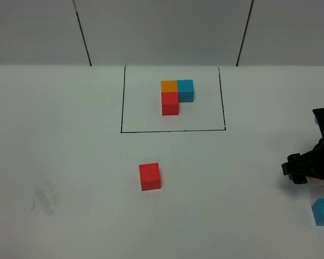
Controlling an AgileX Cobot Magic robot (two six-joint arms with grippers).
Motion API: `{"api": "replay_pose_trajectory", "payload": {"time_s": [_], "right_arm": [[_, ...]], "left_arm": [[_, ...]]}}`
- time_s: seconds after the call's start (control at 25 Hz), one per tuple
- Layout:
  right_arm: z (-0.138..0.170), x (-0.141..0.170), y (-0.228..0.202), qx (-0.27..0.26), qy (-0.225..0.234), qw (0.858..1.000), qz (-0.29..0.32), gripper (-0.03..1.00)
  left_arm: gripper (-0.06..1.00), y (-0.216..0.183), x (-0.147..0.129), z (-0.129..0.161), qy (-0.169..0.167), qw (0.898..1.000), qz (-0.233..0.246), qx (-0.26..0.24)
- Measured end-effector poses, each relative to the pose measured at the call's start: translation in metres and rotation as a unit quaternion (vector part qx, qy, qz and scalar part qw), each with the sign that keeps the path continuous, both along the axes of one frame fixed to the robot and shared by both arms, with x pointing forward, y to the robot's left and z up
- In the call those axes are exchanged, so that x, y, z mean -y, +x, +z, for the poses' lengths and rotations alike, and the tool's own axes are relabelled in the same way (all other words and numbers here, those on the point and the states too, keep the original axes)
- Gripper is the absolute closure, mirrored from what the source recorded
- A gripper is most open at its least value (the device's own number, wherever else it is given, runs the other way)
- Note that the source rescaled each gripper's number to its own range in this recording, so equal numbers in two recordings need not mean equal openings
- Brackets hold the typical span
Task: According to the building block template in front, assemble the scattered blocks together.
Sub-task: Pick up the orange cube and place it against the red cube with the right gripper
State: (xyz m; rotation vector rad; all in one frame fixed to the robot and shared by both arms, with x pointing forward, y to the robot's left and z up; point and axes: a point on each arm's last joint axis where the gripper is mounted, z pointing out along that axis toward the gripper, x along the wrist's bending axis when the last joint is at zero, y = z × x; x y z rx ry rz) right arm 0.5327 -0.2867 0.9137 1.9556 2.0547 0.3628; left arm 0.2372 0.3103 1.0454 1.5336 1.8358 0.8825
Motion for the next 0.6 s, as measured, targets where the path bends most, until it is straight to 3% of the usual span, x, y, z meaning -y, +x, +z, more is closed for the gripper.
{"api": "replay_pose_trajectory", "payload": {"time_s": [0.28,0.6], "right_arm": [[-0.0055,0.0034,-0.0007,-0.015,-0.035,0.999,0.037,0.09],[-0.0028,0.0028,0.006,0.025,-0.037,0.998,0.051,0.02]], "left_arm": [[0.94,0.0,0.0,0.0,0.0,1.0,0.0,0.0],[0.94,0.0,0.0,0.0,0.0,1.0,0.0,0.0]]}}
